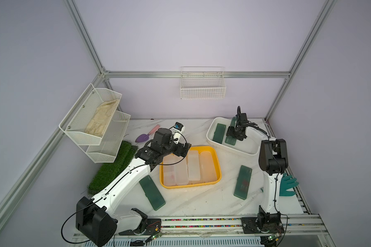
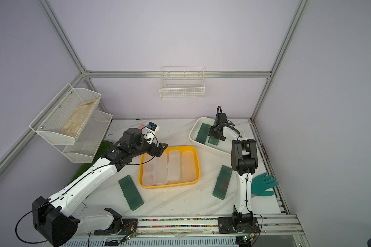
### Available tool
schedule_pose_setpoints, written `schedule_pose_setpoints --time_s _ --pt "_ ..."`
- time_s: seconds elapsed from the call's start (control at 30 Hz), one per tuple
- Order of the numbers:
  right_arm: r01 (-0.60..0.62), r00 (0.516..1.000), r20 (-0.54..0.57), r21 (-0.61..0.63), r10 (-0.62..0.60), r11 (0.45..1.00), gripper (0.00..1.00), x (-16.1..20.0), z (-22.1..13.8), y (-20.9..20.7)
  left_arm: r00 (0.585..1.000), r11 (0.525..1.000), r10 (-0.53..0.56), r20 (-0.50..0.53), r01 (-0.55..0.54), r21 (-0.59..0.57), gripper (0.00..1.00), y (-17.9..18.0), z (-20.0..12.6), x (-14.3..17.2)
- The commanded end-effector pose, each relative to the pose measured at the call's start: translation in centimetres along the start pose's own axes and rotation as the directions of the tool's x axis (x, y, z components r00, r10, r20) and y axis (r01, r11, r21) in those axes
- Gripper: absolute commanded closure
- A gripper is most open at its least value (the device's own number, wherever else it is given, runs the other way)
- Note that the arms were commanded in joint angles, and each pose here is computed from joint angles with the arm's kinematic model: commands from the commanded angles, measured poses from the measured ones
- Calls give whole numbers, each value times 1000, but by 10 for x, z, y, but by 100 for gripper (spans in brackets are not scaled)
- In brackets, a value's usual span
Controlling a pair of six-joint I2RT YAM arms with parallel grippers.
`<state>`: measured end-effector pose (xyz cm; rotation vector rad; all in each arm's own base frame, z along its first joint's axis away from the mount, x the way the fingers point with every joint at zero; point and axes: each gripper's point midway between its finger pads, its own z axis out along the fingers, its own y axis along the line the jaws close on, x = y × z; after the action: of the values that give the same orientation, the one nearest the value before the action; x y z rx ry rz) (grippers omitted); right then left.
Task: Place the pencil cases by color into the storage box
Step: Place the pencil case at the storage box.
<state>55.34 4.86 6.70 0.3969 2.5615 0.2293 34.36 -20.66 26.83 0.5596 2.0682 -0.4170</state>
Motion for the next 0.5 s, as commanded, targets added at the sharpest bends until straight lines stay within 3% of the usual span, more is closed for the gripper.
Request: schedule_pose_setpoints --time_s 0.0,0.47 --pt "1 998 -70 0 -1 1000 39 13 11 -2 999 1000 -8 36 7 25 6 -5 -5 -2" --pt "13 985 -170 35 -7 999 34 25 19 -6 999 999 -15 39 13 49 6 -10 -7 -3"
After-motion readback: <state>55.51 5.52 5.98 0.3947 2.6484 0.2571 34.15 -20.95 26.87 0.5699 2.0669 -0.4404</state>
